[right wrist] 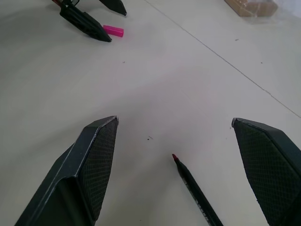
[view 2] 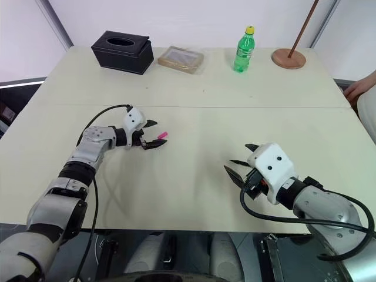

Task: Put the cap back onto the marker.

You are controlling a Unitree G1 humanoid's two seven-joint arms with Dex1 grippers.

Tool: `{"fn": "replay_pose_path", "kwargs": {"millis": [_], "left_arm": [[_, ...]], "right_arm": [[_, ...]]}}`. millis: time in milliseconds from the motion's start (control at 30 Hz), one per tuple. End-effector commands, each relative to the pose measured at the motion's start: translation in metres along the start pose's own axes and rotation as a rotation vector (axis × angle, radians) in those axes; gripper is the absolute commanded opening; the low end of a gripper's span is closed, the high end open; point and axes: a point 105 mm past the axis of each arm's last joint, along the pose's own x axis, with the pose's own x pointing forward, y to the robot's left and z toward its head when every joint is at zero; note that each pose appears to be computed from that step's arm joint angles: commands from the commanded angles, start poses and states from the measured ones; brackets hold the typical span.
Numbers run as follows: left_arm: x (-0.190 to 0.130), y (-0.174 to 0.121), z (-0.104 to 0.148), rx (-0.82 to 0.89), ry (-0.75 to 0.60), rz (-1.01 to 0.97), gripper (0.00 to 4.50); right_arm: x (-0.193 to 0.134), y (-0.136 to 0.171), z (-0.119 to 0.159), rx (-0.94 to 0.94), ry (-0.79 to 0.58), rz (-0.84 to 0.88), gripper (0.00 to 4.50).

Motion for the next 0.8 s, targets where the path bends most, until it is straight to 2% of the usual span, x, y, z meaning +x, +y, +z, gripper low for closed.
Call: {"fn": "replay_pose_path", "kwargs": {"millis": [33,233,267,333,400,567,800], "left_arm": [[0.005,-0.003,0.001,0.022,0.009,-0.011,4.45],[0.007,-0.004,-0.003,0.041,0.027,-0.001,4.45],[0.007,-0.005,-0.003,0.047,0.026,-0.001,4.22],[0.008,-0.006,-0.003,0.049,0.024,-0.005,3.63],[0.008,-0.007,-0.003,0.050,0.022,-0.007,2.73],[0.007,-0.007,-0.008,0.044,0.033,-0.010,0.07],[0.004,-0.006,-0.012,0.048,0.052,-0.023,0.02]], "right_arm": [[-0.003,0.000,0.009,-0.030,-0.033,-0.017,3.96],[-0.002,0.000,0.009,-0.032,-0.034,-0.016,3.96],[-0.002,0.000,0.009,-0.033,-0.034,-0.016,3.96],[-0.002,-0.001,0.009,-0.034,-0.034,-0.015,3.96],[-0.002,-0.001,0.009,-0.035,-0.034,-0.014,3.96],[-0.002,-0.001,0.009,-0.037,-0.032,-0.015,3.96],[-0.004,-0.001,0.007,-0.032,-0.027,-0.026,3.96]]}}
